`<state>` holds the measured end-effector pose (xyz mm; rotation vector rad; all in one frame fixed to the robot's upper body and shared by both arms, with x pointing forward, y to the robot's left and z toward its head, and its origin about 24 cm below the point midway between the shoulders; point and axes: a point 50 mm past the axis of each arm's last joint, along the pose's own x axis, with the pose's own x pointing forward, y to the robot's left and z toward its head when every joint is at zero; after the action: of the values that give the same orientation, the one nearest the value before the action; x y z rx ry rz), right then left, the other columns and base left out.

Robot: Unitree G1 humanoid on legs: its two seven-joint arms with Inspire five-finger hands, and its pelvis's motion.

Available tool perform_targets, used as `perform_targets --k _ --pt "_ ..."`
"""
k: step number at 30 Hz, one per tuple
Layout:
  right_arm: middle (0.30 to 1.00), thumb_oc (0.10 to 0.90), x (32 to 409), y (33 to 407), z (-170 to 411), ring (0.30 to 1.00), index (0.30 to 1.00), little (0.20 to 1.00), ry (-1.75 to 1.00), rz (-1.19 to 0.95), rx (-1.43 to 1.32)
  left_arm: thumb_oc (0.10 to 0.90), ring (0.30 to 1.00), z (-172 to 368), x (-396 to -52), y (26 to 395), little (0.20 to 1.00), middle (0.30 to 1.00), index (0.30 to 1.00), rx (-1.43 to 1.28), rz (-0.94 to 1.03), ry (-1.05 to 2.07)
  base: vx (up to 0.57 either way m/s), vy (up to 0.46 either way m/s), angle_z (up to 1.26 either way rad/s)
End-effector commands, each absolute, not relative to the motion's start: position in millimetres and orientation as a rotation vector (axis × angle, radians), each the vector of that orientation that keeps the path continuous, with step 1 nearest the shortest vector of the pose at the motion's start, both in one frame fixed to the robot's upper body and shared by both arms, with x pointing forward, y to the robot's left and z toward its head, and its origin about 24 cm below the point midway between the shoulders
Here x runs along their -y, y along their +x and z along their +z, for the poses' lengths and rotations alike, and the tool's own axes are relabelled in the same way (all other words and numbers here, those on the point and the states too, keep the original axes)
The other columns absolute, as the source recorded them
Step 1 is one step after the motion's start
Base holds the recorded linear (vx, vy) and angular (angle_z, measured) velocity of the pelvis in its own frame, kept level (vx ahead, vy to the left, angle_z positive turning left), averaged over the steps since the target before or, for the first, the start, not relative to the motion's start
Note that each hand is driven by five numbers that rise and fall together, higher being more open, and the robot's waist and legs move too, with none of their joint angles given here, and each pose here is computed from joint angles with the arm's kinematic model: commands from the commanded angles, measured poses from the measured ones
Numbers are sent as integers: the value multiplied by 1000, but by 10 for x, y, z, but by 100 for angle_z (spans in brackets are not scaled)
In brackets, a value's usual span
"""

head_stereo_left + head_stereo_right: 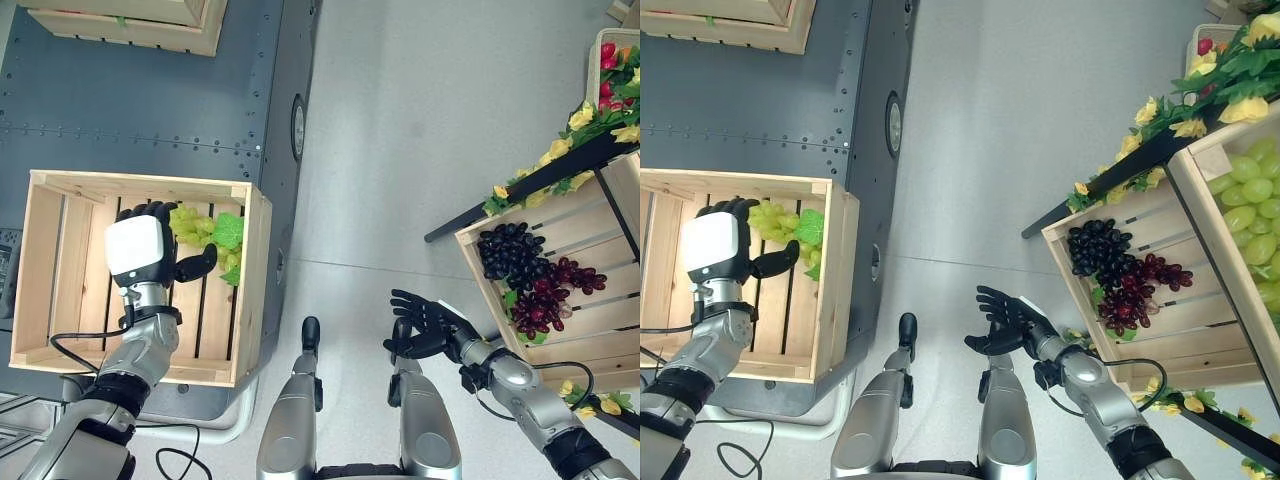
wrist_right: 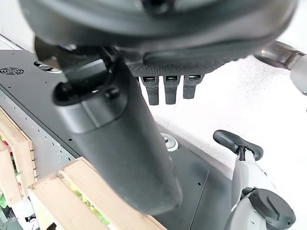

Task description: Pick up the fruits from the basket on one side to the basket on the other side

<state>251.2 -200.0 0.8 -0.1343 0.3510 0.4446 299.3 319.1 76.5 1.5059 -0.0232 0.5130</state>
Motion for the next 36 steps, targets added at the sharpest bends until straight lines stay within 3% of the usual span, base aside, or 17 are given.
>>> perform_targets --k 1,16,22,25,36 --pt "900 800 1974 2506 225 900 900 900 -184 485 -225 800 900 1189 -3594 2972 900 900 900 31 706 1611 -52 22 0" --pt "900 800 2142 2543 360 900 900 900 -216 429 -172 800 900 1330 -3753 2883 900 900 900 -28 677 1809 -16 2 1" --pt "900 800 2144 2569 412 900 900 900 -219 415 -156 800 900 1501 -3792 2837 900 900 900 71 783 1926 0 0 0" --pt "900 800 2144 2570 403 900 900 900 -201 409 -156 800 900 1628 -3755 2864 900 900 900 175 852 1947 0 0 0" --pt "900 800 2032 2646 435 900 900 900 -180 404 -134 800 900 1666 -3529 3109 900 900 900 246 816 1918 0 0 0"
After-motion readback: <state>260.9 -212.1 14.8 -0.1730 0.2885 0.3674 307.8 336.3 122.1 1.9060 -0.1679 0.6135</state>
